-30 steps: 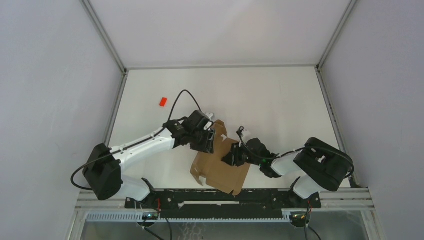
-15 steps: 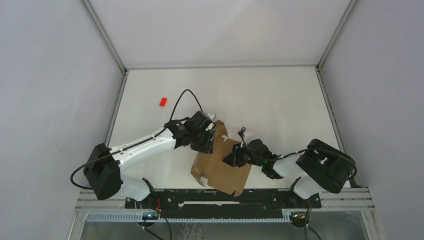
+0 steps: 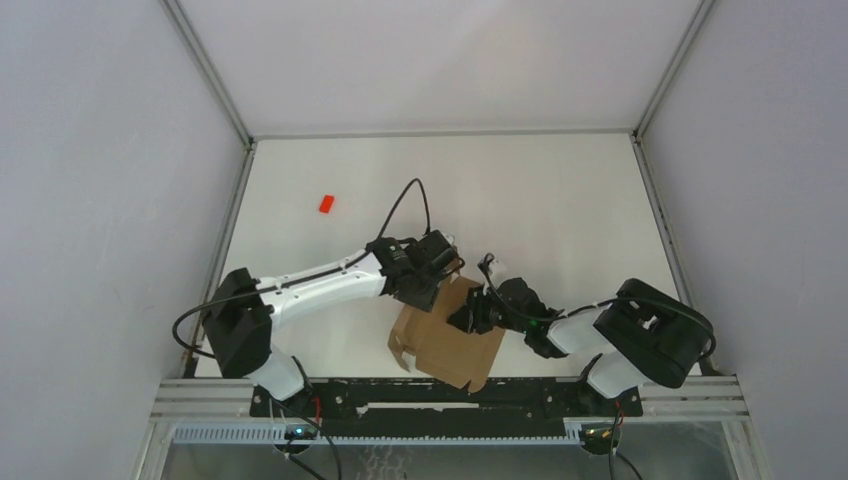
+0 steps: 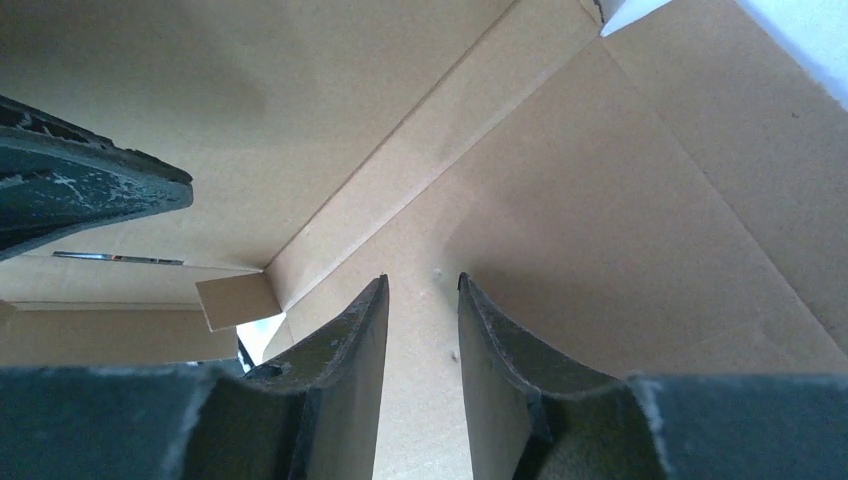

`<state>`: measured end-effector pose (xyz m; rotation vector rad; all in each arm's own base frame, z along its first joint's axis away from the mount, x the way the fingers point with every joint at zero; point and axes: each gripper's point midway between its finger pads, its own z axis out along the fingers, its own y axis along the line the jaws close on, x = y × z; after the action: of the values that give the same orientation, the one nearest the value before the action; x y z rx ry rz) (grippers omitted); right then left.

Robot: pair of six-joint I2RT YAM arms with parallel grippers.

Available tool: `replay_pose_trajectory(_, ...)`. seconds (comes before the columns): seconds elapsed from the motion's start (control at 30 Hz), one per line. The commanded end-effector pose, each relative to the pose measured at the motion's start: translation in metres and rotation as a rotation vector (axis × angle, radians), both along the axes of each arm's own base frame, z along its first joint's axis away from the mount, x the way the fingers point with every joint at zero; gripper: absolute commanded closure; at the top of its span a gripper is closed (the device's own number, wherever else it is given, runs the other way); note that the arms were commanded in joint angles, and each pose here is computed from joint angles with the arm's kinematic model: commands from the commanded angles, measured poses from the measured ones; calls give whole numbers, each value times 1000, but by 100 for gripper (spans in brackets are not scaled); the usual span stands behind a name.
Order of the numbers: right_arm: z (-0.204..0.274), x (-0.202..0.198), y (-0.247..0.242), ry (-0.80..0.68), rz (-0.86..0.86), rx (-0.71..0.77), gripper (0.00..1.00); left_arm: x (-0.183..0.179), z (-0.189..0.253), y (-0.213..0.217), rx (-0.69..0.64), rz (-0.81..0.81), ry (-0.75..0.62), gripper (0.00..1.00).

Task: Fold the paper box
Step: Fold the paper box at the center of the board.

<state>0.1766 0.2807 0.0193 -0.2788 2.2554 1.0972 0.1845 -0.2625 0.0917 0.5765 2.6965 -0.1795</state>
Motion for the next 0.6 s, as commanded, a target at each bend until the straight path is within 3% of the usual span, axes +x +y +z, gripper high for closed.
replay_pose_trajectory(0.0,17,6,0,-24,-17,61,60,12,12,-1,101,6,-87,57)
replay_pose_trajectory(0.2,44,15,-21,-50,-58,138,60,14,7,2,229,-12,-119,58)
replay_pose_trajectory(0.57,104,72,-69,-139,-188,237,56,17,15,3,238,-55,-189,59)
